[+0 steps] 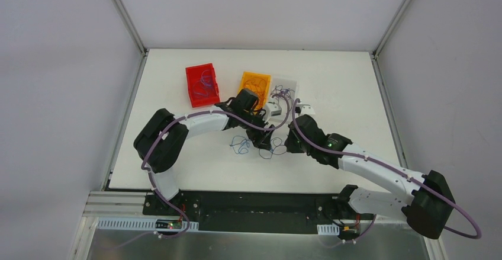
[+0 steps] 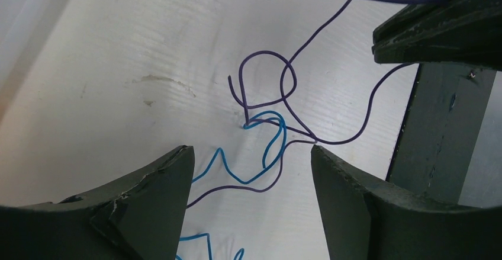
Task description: Untangle the cables
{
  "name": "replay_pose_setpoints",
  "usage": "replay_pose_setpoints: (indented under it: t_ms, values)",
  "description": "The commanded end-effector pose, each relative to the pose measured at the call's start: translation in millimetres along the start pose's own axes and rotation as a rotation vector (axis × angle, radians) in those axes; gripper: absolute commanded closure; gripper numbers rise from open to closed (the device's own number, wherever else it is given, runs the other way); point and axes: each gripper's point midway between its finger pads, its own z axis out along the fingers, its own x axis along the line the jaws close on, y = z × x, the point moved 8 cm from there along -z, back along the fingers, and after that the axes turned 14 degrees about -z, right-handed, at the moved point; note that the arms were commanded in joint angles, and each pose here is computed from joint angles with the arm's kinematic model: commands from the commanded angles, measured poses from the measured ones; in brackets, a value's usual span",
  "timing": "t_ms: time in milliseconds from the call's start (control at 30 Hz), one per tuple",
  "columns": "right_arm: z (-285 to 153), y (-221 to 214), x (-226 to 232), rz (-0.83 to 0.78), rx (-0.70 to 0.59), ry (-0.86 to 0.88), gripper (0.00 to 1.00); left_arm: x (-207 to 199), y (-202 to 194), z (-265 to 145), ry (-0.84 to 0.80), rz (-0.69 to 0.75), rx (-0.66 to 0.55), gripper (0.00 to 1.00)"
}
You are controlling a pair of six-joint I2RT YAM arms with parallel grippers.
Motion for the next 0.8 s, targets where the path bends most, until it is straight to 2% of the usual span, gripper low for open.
replay_pose_setpoints:
  t_ms: [0, 67, 167, 367, 467, 500, 600, 767]
  values:
    - [-4, 3, -3, 0.036, -0.035, -0.027, 1.00, -9, -6, 4, -0.056, 0.044, 0.048, 0.29]
    - [-3, 2, -4, 0.044, -0.033, -0.030, 1.00, -9, -11, 6, -0.047, 0.047, 0.071, 0.32]
    - [-2, 0, -4, 0.054, -0.025, -0.029, 1.00, -6, -15, 7, -0.027, 0.050, 0.089, 0.43]
    - [-2, -4, -4, 0.082, -0.021, -0.028, 1.00, -5, -13, 14, -0.013, 0.035, 0.113, 0.70]
    - [-2, -7, -7, 0.114, -0.019, -0.039, 1.00, -2, -10, 15, 0.035, 0.026, 0.112, 0.89]
    - [-2, -10, -8, 0.129, -0.017, -0.046, 1.00, -1, -6, 13, 0.080, 0.019, 0.096, 0.99]
    - [-1, -19, -19, 0.177, 0.003, -0.109, 1.00, -1, 9, -3, 0.206, 0.012, 0.021, 1.00]
    - [-1, -37, -44, 0.266, 0.041, -0.289, 1.00, -8, 47, -51, 0.387, -0.056, -0.206, 1.00]
